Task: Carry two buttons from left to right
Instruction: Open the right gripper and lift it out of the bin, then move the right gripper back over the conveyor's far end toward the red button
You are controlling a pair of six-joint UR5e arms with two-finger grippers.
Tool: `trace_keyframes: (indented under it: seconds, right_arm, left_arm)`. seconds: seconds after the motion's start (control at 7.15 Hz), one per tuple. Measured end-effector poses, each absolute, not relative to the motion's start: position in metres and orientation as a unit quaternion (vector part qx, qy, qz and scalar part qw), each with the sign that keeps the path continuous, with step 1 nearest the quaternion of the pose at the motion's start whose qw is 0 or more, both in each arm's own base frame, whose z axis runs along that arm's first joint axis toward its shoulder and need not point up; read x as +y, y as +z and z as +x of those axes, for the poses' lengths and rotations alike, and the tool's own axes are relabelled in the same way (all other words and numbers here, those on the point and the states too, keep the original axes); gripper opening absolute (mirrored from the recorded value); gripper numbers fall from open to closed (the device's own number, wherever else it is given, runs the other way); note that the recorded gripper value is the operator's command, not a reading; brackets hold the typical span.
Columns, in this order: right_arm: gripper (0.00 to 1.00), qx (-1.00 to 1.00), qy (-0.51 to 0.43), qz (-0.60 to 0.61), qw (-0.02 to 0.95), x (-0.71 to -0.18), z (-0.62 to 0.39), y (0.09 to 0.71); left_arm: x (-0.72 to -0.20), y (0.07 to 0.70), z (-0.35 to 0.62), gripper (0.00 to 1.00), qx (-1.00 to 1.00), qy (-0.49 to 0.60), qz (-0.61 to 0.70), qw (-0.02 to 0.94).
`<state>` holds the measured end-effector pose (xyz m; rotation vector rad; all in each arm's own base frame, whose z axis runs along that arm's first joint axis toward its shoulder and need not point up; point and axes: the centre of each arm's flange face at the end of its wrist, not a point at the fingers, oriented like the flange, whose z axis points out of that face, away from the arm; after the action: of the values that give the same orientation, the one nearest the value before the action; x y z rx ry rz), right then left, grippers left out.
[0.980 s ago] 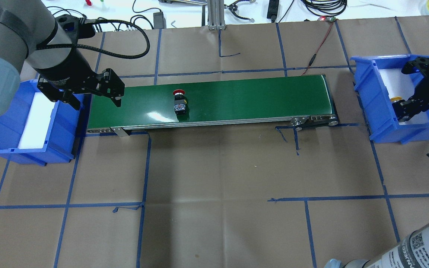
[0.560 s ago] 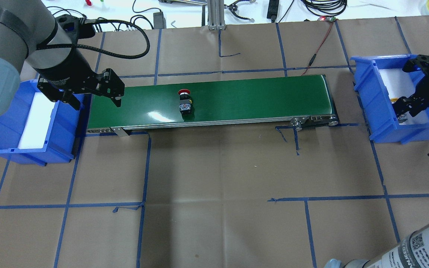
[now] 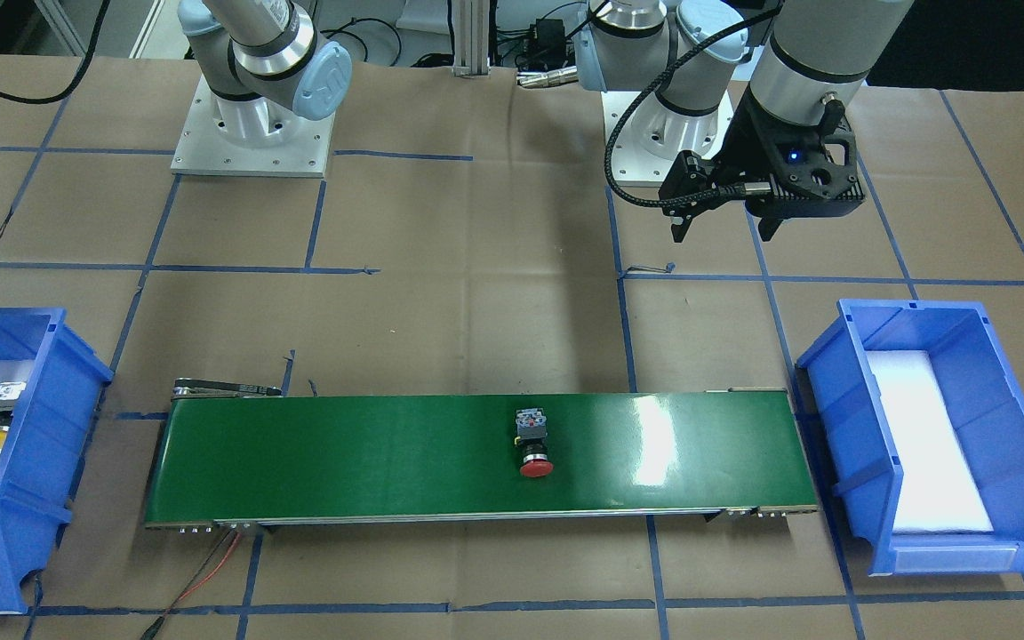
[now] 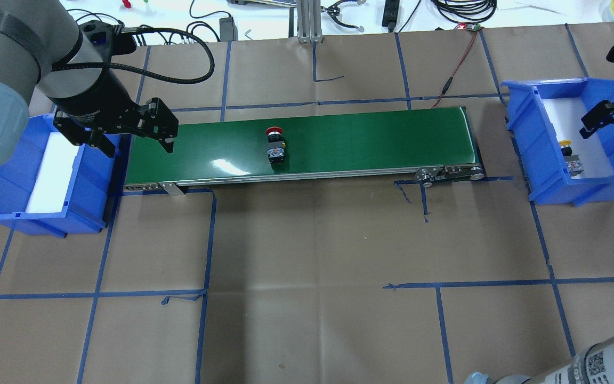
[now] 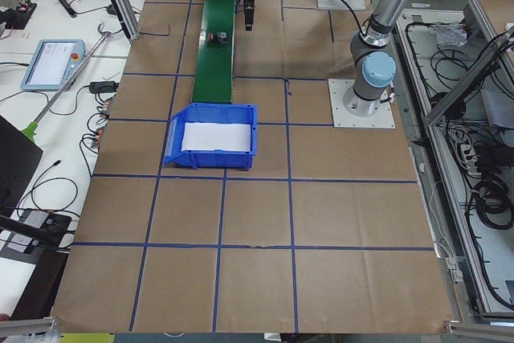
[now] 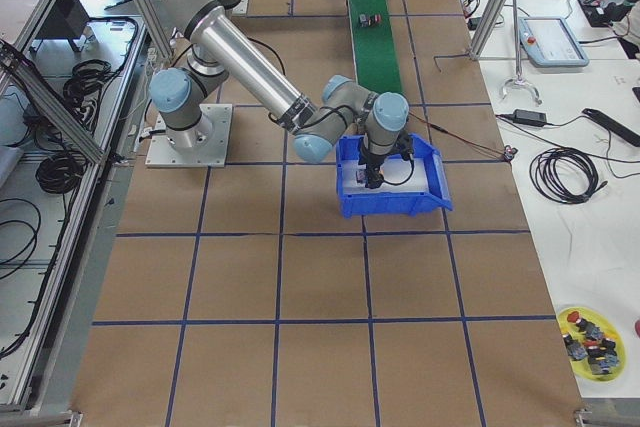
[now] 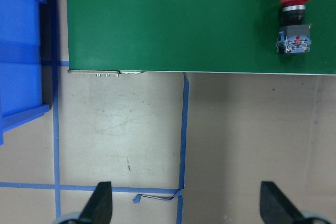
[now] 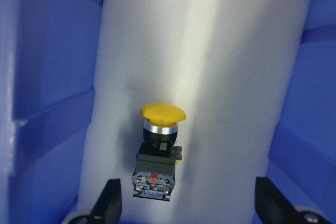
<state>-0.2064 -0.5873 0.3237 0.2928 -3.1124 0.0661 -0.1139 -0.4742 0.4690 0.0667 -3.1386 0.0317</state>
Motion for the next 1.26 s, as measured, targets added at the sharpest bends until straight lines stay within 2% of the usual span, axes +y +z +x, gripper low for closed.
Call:
trace_keyframes:
  seconds: [0.56, 0.84, 1.26]
  right_arm:
    - [1.0, -0.999, 0.019, 0.045, 0.006, -0.616, -0.122, 0.427]
    - [1.0, -1.0, 0.005, -0.011, -0.005, -0.623, -0.066, 0.448]
    - [1.0, -1.0, 0.025, -0.01, 0.003, -0.618, 0.054, 0.475]
  left_arm:
    - [-0.474, 0.47, -0.114, 1.0, -1.0, 0.011, 0.021, 0.001]
    - [-0.474, 0.469, -0.114, 1.0, -1.0, 0.01, 0.021, 0.001]
    - [-0.474, 0.469, -0.115, 1.0, -1.0, 0.01, 0.021, 0.001]
